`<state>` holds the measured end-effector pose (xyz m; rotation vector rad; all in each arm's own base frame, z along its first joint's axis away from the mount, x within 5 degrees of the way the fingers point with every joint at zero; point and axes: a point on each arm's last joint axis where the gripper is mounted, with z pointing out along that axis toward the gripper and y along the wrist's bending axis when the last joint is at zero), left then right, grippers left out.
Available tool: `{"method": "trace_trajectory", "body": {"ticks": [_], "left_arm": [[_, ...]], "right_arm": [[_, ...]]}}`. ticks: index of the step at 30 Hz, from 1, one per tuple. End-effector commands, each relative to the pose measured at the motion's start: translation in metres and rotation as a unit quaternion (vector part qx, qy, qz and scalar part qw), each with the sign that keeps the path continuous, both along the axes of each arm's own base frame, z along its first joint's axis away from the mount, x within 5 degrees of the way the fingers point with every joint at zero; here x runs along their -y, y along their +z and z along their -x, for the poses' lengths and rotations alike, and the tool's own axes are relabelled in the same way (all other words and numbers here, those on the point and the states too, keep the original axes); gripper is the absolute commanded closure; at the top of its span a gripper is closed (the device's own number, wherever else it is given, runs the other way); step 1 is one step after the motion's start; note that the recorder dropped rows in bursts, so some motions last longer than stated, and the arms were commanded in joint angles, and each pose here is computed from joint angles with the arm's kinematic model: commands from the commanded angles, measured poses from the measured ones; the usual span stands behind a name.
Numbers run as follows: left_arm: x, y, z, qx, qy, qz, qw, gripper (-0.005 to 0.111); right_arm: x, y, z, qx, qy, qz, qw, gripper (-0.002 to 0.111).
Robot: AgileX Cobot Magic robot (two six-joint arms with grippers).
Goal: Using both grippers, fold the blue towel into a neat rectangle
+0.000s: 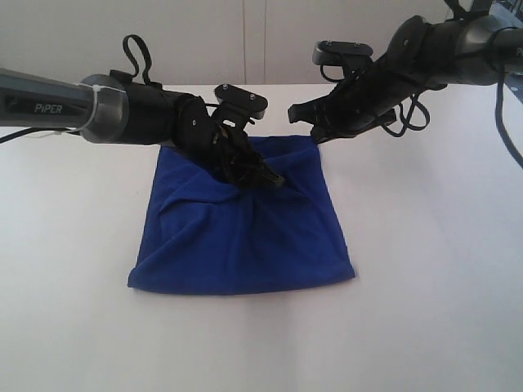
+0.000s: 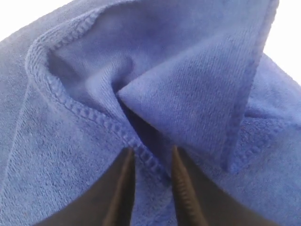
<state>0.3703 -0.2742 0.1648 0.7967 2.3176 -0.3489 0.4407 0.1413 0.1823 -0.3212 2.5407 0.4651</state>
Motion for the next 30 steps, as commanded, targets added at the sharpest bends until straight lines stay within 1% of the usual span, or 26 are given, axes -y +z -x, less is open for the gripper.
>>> {"method": "trace_trajectory", "body": {"ticks": [1,7,9,13,15,17,20,25,30], "left_arm": [[0.003,0.002,0.001,-0.001,0.001,0.005,1.000,0.079],[0.003,0.002,0.001,-0.001,0.001,0.006,1.000,0.100],[0.003,0.003,0.000,0.002,0.001,0.007,1.000,0.103],[0.003,0.005,0.000,0.010,-0.002,0.007,1.000,0.103],[0.002,0.012,0.001,0.019,-0.007,0.008,1.000,0.104],[0.000,0.024,0.001,0.031,-0.011,0.008,0.999,0.107],[-0.009,0.033,-0.001,0.035,-0.011,-0.002,0.999,0.107],[-0.044,0.036,-0.013,-0.002,0.019,-0.025,0.999,0.107],[-0.062,0.054,-0.016,0.019,0.020,-0.050,0.998,0.107]], "right_arm": [[0.003,0.007,0.000,0.005,-0.001,0.000,1.000,0.108],[0.003,0.007,0.000,0.005,-0.001,0.000,1.000,0.108],[0.003,0.007,0.000,0.005,-0.001,0.000,1.000,0.108],[0.003,0.006,0.000,0.004,-0.001,0.000,1.000,0.108],[0.003,0.006,0.000,0.003,0.000,0.000,1.000,0.108],[0.003,0.006,0.000,0.003,0.000,0.000,1.000,0.108],[0.003,0.007,0.000,0.004,0.000,0.000,1.000,0.108],[0.005,0.009,-0.001,0.014,0.002,0.009,1.000,0.108],[0.014,0.028,0.001,0.043,0.009,0.036,0.998,0.108]]}}
